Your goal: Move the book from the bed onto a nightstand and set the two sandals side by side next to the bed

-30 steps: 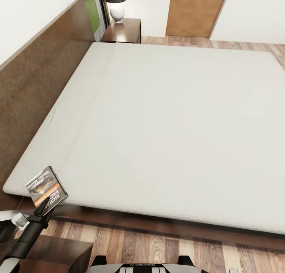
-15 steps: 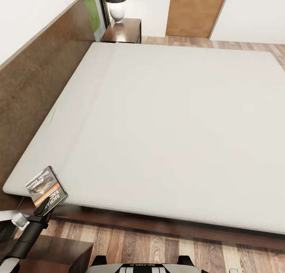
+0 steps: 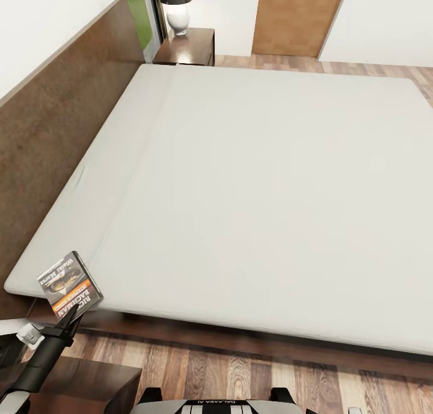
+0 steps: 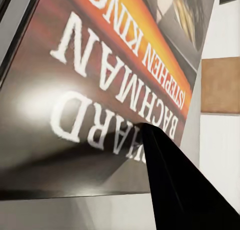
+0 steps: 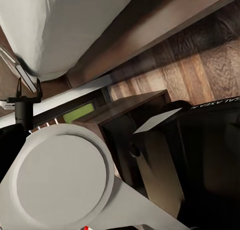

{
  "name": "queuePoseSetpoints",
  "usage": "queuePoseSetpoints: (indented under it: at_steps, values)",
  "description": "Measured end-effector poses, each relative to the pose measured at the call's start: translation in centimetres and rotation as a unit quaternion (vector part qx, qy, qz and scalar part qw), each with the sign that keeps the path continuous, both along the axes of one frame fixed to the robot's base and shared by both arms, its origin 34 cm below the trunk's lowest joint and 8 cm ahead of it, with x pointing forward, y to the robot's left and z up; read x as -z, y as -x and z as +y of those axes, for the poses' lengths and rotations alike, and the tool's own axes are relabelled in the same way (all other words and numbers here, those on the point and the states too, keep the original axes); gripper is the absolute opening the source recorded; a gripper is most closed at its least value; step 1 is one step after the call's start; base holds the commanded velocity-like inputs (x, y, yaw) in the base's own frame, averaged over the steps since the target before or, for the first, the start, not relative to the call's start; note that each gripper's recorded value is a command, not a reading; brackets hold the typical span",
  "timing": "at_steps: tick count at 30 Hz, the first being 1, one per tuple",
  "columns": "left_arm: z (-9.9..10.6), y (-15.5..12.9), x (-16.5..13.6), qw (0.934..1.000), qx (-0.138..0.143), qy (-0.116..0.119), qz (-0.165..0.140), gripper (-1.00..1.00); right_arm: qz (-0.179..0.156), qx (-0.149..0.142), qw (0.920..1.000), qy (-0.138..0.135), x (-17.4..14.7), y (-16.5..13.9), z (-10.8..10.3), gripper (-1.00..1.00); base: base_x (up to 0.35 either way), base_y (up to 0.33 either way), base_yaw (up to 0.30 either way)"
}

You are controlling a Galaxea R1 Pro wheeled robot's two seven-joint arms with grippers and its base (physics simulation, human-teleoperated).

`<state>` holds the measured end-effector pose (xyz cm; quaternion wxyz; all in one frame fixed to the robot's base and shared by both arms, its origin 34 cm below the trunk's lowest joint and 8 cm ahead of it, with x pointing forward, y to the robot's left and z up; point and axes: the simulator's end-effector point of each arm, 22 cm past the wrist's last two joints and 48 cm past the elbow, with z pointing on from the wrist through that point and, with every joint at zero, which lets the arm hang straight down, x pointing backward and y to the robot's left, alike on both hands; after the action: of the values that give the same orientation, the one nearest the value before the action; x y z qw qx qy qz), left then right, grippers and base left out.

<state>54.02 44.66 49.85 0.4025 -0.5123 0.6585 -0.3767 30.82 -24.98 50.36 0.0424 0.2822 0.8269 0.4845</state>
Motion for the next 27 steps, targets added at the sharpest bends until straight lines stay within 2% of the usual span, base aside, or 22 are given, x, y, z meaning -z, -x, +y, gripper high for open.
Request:
queuePoseSetpoints:
  at_steps: [22, 27]
  values:
    - [0.0, 0.0, -0.01, 1.0, -0.001, 0.0, 0.0, -1.0, 0.0, 0.0, 1.0, 0.0, 0.0, 0.0, 0.01, 1.0, 0.0, 0.0, 0.0]
    - [-0.2, -0.25, -0.49, 0.9999, 0.008, -0.01, 0.006, -1.0, 0.001, 0.0, 1.0, 0.0, -0.87, -0.03, -0.01, 1.0, 0.0, 0.0, 0.0]
